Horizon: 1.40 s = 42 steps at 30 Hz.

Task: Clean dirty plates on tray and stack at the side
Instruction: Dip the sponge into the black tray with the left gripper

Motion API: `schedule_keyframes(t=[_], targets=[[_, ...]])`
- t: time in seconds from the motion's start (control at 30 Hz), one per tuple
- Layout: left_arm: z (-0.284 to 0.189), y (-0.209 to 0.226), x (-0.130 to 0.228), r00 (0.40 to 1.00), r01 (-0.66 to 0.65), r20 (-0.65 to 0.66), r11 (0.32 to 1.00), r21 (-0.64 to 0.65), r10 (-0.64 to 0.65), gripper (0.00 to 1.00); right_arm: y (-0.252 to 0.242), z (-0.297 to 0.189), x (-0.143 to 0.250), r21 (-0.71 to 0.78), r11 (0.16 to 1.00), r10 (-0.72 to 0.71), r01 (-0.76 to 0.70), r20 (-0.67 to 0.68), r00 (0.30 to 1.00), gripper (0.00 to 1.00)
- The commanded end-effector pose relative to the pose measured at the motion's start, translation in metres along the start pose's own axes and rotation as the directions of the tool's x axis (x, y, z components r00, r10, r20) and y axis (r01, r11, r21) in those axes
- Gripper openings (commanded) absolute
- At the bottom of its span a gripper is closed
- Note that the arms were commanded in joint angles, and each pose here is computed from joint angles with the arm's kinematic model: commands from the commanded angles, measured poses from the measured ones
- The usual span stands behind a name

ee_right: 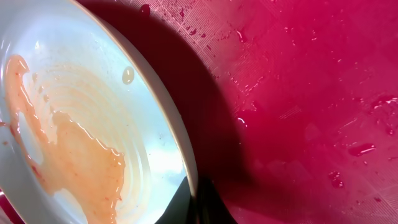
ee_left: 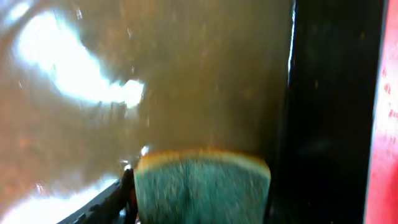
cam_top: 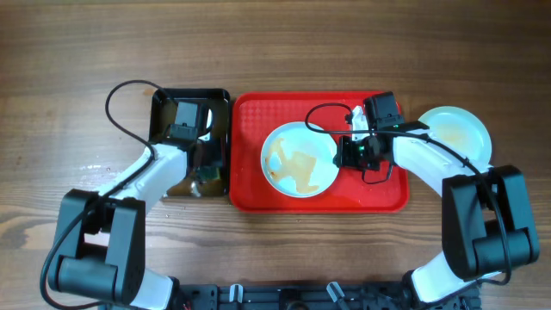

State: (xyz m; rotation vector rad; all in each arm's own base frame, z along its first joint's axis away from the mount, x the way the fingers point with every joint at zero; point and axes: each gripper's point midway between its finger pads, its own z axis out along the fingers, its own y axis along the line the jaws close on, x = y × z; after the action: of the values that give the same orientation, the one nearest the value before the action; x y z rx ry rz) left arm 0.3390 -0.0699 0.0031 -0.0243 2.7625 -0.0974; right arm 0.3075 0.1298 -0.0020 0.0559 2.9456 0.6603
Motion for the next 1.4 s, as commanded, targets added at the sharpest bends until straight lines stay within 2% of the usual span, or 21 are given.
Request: schedule_keyframes(t=[0.0,0.1,0.2,0.23,0.3,0.33,0.5,0.53,0.57,0.6,0.67,0.87,0.9,1.0,1.07,1.1,1.2,1.23,1.27,1.3,1.37], targets=[[0.007,0.005,-0.003,1.0,-0.017,0.016,1.0,-0.02,0.018,0.6,-0.019,0.007,0.008,0.078,0.997,0.004,-0.002,-0.024,1.0,0.04],[0.007,0.004,-0.003,1.0,-0.014,0.016,1.0,-0.019,0.015,0.6,-0.019,0.007,0.008,0.078,0.997,0.004,-0.002,-0.024,1.0,0.04],[0.007,-0.007,0.002,1.0,-0.014,-0.009,0.999,0.046,0.015,0.54,-0.019,0.007,0.008,0.078,0.997,0.004,-0.002,-0.024,1.0,0.04],[0.007,-0.006,0.002,1.0,-0.014,-0.009,0.999,0.045,0.015,0.46,-0.019,0.007,0.008,0.077,0.997,0.004,-0.002,-0.024,1.0,0.04],[0.007,-0.006,0.002,1.0,-0.014,-0.01,0.999,0.045,0.015,0.13,-0.019,0.007,0.008,0.078,0.997,0.003,-0.001,-0.024,1.0,0.05],[0.007,-0.006,0.003,1.0,-0.014,-0.012,0.999,0.045,0.014,0.04,-0.019,0.007,0.008,0.078,0.997,0.004,-0.002,-0.024,1.0,0.04],[-0.003,-0.005,-0.019,0.998,-0.007,0.058,0.999,0.038,0.005,0.04,-0.019,0.007,0.008,0.078,0.997,0.004,-0.002,-0.025,1.0,0.04],[-0.008,-0.003,-0.026,0.997,-0.004,0.077,0.999,0.033,0.002,0.14,-0.019,0.007,0.008,0.078,0.997,0.004,-0.002,-0.025,1.0,0.04],[-0.011,-0.004,-0.029,0.996,-0.004,0.088,0.999,0.036,0.001,0.33,-0.019,0.007,0.008,0.078,0.997,0.004,-0.002,-0.025,1.0,0.05],[-0.011,-0.004,-0.02,0.998,0.032,0.047,0.999,0.036,-0.034,0.39,-0.019,0.007,0.008,0.078,0.997,0.004,-0.002,-0.025,1.0,0.04],[-0.013,-0.01,0.023,0.99,0.059,-0.134,0.995,0.081,-0.048,0.4,-0.019,0.007,0.008,0.078,0.997,0.004,-0.002,-0.024,1.0,0.05],[-0.019,-0.006,0.056,0.961,0.071,-0.27,0.996,0.059,-0.053,0.5,-0.019,0.007,0.008,0.078,0.997,0.004,-0.002,-0.025,1.0,0.04],[-0.019,-0.006,0.056,0.962,0.07,-0.269,0.996,0.06,-0.052,0.5,-0.019,0.007,0.008,0.078,0.997,0.004,-0.002,-0.025,1.0,0.05],[-0.016,-0.009,0.043,0.975,0.067,-0.215,0.995,0.075,-0.05,0.35,-0.019,0.007,0.008,0.077,0.997,0.004,-0.002,-0.025,1.0,0.04],[-0.014,-0.011,0.032,0.984,0.064,-0.173,0.994,0.087,-0.048,0.09,-0.019,0.007,0.008,0.078,0.997,0.004,-0.002,-0.026,1.0,0.05],[-0.013,-0.013,0.026,0.988,0.062,-0.148,0.994,0.094,-0.048,0.04,-0.019,0.007,0.009,0.078,0.997,0.005,-0.003,-0.027,1.0,0.05],[-0.011,-0.008,0.002,0.998,0.052,-0.044,0.997,0.063,-0.049,0.04,-0.019,0.007,0.009,0.079,0.997,0.005,-0.003,-0.028,1.0,0.05],[-0.011,-0.003,-0.005,0.999,0.05,-0.013,0.998,0.037,-0.049,0.07,-0.019,0.007,0.009,0.079,0.997,0.005,-0.003,-0.028,1.0,0.04],[-0.011,-0.003,-0.009,0.999,0.049,0.002,0.998,0.034,-0.049,0.27,-0.019,0.007,0.009,0.079,0.997,0.006,-0.003,-0.028,1.0,0.05],[-0.011,-0.003,-0.01,0.999,0.049,0.005,0.998,0.035,-0.049,0.4,-0.019,0.007,0.009,0.079,0.997,0.006,-0.003,-0.028,1.0,0.04],[-0.011,-0.004,-0.002,0.998,0.05,-0.028,0.998,0.039,-0.048,0.46,-0.019,0.007,0.009,0.079,0.997,0.006,-0.004,-0.028,1.0,0.05]])
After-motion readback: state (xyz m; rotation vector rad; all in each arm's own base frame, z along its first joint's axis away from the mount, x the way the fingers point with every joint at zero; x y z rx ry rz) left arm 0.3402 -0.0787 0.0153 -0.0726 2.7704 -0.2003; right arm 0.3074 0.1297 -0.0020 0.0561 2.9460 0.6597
